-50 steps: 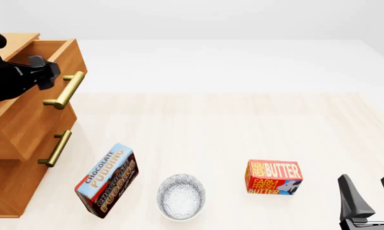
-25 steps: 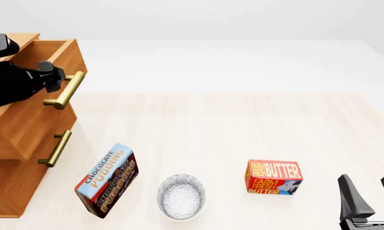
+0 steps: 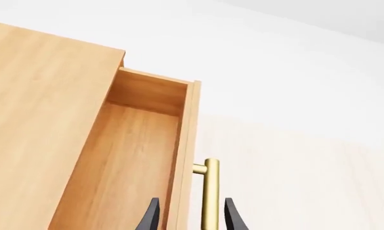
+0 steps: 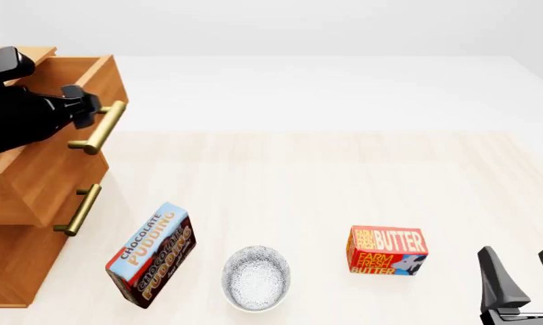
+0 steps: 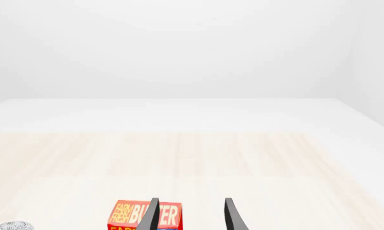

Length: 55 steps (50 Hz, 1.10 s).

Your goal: Put the bowl in the top drawer of the cabinet.

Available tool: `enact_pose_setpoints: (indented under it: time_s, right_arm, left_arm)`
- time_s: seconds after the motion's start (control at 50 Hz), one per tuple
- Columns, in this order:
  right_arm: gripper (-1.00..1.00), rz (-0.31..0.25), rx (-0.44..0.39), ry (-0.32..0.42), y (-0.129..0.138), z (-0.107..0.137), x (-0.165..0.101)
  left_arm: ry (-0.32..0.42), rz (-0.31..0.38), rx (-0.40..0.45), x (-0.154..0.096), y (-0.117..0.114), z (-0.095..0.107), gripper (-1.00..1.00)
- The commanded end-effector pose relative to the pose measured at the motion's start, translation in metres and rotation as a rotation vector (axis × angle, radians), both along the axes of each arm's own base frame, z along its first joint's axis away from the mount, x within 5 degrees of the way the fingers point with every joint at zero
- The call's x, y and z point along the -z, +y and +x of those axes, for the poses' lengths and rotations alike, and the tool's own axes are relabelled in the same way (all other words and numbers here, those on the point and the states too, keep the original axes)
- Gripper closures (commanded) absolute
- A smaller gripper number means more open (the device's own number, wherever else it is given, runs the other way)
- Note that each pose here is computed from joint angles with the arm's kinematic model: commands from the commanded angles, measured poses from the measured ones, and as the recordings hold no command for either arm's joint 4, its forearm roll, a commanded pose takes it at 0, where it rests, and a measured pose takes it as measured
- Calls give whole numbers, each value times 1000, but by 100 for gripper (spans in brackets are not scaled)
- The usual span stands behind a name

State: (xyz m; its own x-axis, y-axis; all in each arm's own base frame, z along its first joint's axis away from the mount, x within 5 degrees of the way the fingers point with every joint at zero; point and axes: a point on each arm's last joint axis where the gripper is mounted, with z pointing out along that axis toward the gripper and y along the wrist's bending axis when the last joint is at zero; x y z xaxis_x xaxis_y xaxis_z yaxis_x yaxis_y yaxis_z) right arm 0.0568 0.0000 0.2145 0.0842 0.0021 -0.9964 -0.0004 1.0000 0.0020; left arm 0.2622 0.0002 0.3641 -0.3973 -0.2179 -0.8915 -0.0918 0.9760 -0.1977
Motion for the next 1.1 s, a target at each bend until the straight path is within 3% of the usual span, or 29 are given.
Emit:
enact_pose_setpoints:
  time_s: [0.02, 0.62, 1.1]
  right_arm:
    - [-100, 0, 0, 0, 0, 0, 0]
    - [-100, 0, 0, 0, 0, 0, 0]
    - [-100, 0, 0, 0, 0, 0, 0]
  left_arm:
    - [119, -60, 19, 34, -13, 10, -100]
    - [202, -109, 89, 58, -44, 15, -100]
    - [263, -173, 158, 74, -77, 4, -100]
